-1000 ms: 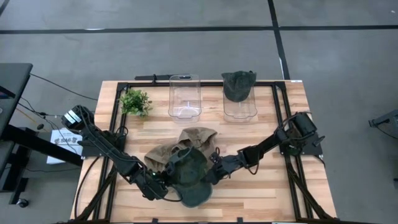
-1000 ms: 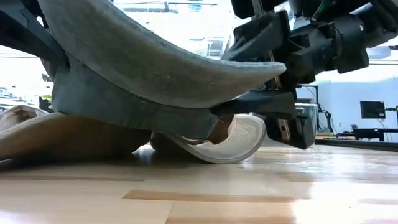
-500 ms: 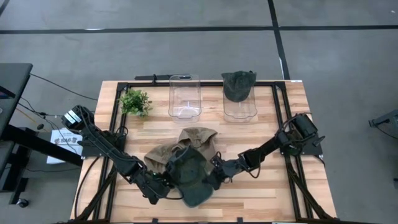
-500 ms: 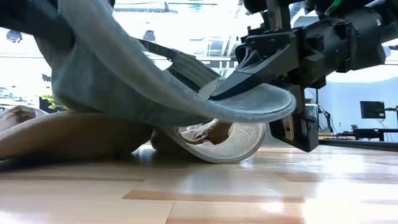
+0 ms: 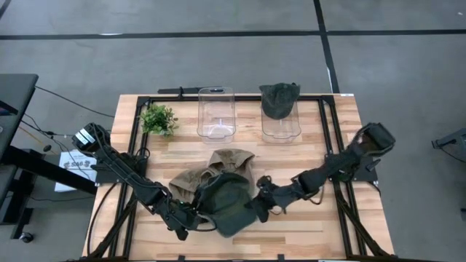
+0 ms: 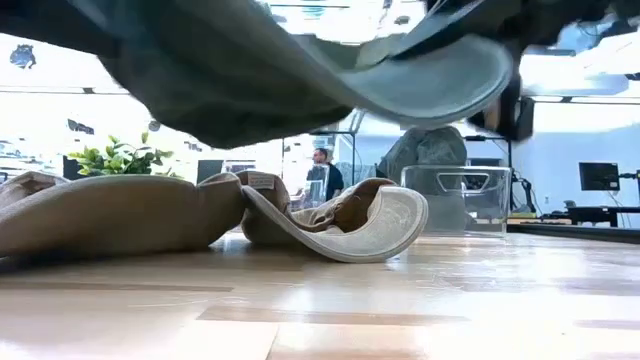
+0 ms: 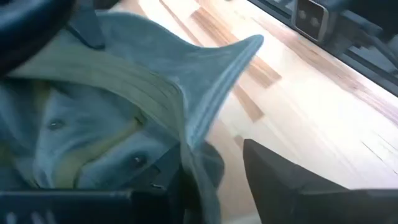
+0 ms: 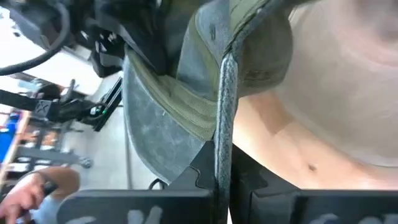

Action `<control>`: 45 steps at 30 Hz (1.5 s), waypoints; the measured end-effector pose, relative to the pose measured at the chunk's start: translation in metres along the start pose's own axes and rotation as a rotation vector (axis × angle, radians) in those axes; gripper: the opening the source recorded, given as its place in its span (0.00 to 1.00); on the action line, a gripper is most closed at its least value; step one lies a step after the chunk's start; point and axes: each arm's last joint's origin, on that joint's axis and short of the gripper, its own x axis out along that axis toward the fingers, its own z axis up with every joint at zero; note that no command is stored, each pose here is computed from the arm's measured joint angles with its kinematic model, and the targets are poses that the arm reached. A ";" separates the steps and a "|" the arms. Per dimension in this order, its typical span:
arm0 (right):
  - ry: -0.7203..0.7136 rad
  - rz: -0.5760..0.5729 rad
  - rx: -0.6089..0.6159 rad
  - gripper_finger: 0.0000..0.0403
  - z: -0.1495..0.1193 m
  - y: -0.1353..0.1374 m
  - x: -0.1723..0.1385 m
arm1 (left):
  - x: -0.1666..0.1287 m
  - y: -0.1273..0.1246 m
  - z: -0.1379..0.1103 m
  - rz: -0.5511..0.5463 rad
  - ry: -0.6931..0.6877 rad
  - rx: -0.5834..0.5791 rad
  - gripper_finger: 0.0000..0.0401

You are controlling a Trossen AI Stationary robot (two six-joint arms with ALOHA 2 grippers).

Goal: Pick & Place hat
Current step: Put the black cap into the right transparent bin

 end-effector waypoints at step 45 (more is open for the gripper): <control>-0.326 -0.252 -0.368 0.00 -0.016 0.019 -0.049 | -0.070 0.079 0.050 1.021 -0.179 -0.366 0.29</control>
